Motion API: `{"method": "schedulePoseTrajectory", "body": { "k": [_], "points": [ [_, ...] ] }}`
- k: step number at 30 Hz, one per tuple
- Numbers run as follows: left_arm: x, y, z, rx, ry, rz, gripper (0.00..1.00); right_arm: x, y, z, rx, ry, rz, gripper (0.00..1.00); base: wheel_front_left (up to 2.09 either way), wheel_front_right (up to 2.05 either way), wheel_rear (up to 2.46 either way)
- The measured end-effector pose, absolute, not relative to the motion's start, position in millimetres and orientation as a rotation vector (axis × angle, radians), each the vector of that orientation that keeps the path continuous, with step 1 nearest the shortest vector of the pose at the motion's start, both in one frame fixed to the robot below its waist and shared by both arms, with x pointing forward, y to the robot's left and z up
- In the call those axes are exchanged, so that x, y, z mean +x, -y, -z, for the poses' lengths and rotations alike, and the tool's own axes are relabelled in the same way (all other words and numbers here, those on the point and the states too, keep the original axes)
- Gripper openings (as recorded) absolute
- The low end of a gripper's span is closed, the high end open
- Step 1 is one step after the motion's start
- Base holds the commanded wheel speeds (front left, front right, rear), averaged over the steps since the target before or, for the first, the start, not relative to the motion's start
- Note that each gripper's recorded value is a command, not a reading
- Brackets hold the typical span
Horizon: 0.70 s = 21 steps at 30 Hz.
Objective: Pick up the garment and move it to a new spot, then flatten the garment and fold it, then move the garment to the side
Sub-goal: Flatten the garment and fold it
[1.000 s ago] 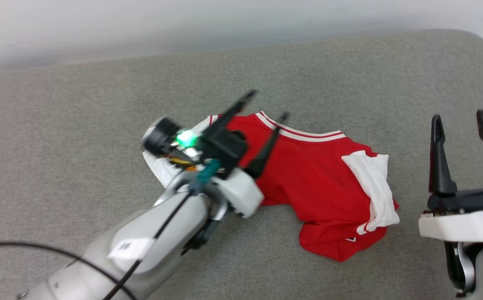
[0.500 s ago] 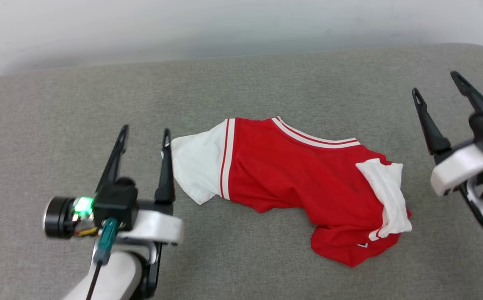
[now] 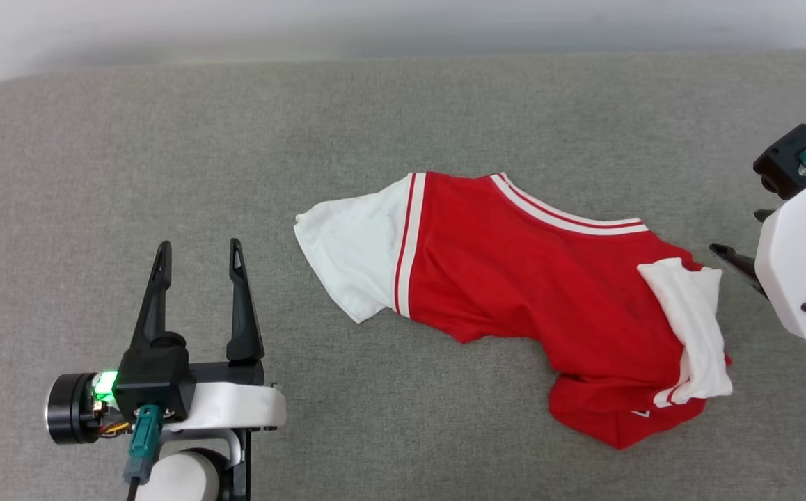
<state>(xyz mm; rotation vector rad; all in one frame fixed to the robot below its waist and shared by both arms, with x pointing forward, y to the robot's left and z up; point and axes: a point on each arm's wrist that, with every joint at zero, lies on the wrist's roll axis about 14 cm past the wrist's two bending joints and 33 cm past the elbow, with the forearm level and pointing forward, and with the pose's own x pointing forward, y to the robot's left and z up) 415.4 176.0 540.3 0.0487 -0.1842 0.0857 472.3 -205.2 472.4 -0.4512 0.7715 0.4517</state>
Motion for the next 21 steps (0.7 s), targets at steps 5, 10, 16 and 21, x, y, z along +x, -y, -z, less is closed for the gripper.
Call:
{"method": "schedulePoseTrajectory", "body": {
  "k": [5,10,16,21],
  "points": [
    [422,-181,-529,0.044,0.165,-0.106,1.0,468,207,-439,-0.415,-0.968,-0.475,1.0,0.0,0.0,0.0],
    [432,-183,-519,0.041,0.149,-0.113,1.0,463,208,-393,-0.398,-1.115,-0.479,1.0,0.0,0.0,0.0],
    [438,-189,-510,0.047,0.131,-0.132,1.0,453,196,-361,-0.396,-1.198,-0.529,1.0,0.0,0.0,0.0],
    [436,-191,-512,0.04,0.137,-0.138,1.0,462,190,-371,-0.367,-1.079,-0.545,0.0,0.0,0.0,0.0]
  ]
}}
